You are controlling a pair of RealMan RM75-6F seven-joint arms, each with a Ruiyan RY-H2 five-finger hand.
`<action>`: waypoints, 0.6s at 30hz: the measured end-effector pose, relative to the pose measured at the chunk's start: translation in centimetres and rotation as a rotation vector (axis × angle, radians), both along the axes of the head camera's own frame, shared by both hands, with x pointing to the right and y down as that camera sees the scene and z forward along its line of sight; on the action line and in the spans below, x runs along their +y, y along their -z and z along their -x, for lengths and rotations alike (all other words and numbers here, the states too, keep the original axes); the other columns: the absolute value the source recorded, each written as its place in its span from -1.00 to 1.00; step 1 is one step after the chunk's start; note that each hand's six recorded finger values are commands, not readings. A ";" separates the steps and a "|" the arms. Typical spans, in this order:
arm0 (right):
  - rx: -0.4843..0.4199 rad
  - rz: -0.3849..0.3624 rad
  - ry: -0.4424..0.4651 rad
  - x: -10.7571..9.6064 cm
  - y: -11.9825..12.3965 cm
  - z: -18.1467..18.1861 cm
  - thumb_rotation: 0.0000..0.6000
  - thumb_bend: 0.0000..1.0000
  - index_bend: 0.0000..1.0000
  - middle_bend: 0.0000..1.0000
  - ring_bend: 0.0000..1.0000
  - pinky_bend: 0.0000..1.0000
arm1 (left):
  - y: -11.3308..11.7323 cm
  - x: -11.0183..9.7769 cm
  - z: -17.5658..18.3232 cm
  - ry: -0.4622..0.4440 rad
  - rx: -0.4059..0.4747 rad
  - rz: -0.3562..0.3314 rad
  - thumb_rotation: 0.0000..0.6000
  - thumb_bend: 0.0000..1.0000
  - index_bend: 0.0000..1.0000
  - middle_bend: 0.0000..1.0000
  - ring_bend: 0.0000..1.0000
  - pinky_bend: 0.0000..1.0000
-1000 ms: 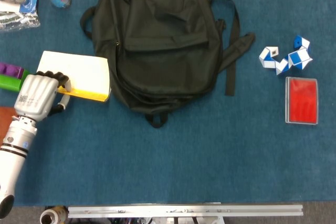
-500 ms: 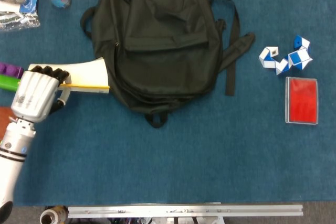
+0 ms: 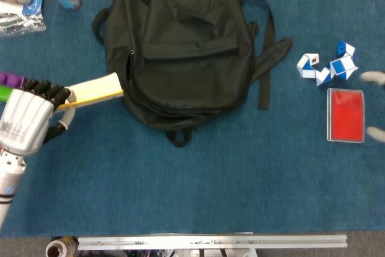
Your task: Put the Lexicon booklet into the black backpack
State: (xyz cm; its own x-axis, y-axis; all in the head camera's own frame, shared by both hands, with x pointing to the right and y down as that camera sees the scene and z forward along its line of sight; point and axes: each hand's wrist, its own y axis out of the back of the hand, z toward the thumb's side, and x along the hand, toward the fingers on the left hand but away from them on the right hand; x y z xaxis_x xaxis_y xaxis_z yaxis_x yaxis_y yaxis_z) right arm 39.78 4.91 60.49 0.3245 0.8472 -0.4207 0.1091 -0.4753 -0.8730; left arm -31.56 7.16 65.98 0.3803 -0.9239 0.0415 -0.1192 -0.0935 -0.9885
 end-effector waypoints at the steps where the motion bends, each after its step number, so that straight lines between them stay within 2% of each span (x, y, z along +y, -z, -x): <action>1: -0.005 0.020 0.027 -0.1 -0.5 1.0 1.00 -1.00 -0.50 -0.35 -0.50 -0.27 | 0.4 0.2 0.0 -0.009 0.008 -0.009 1.00 -0.15 0.31 0.23 0.04 0.07; 7: -0.028 0.098 0.166 -0.6 -2.8 6.9 1.00 -1.00 -0.50 -0.35 -0.49 -0.26 | 2.1 1.3 -0.2 -0.057 0.046 -0.030 1.00 -0.16 0.32 0.23 0.04 0.07; 10: -0.039 0.111 0.210 -1.0 -3.8 9.4 1.00 -1.00 -0.50 -0.35 -0.50 -0.26 | 2.4 1.8 -0.5 -0.075 0.055 -0.028 1.00 -0.16 0.32 0.23 0.04 0.07; 18: -0.033 0.120 0.262 -1.8 -6.6 13.9 1.00 -0.95 -0.50 -0.35 -0.50 -0.26 | 3.1 2.3 -0.8 -0.101 0.069 -0.029 1.00 -0.16 0.32 0.23 0.03 0.07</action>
